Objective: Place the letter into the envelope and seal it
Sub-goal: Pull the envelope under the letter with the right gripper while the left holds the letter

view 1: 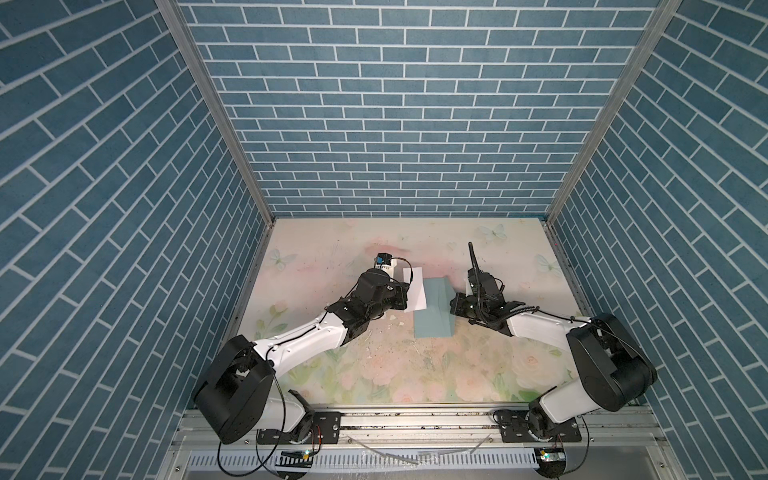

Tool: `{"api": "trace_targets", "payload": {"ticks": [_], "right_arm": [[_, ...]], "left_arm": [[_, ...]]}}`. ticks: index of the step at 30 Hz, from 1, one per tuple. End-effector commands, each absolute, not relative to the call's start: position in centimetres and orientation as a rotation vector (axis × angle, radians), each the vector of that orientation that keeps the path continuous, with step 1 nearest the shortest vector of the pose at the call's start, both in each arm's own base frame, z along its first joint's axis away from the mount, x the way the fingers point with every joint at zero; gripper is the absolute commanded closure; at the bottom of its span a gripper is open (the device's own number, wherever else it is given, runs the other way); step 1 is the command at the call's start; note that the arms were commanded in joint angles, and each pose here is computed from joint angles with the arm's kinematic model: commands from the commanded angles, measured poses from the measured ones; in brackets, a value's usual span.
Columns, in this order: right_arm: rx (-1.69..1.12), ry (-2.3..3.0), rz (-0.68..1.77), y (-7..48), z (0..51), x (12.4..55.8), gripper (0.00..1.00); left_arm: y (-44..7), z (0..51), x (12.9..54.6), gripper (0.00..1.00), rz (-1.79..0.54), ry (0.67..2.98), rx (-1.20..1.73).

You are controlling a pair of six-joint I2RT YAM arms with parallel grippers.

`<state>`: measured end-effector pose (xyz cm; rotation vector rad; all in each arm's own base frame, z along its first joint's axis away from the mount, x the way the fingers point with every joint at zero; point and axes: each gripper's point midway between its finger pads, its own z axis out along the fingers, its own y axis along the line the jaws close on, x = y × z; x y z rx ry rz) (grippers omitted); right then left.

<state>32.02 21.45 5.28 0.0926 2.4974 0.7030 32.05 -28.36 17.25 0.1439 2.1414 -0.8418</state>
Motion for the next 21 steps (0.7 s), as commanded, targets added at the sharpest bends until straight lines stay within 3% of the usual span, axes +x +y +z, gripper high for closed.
{"api": "trace_targets", "payload": {"ticks": [1,11,16,21], "right_arm": [[0.125,2.527,0.750,21.5,4.3,31.6,0.97],[-0.014,2.503,0.658,20.6,7.8,31.9,0.49],[-0.069,2.430,0.732,21.5,12.0,32.0,0.37],[-0.082,2.357,0.893,24.0,15.2,31.4,0.40]], "left_arm": [[-29.3,18.3,32.3,1.00,-0.873,2.115,0.152],[-29.5,18.2,32.4,1.00,-0.866,2.123,0.165],[-29.8,18.1,32.5,1.00,-0.864,2.127,0.170],[-29.0,18.0,32.6,1.00,-0.825,2.121,0.148]]}}
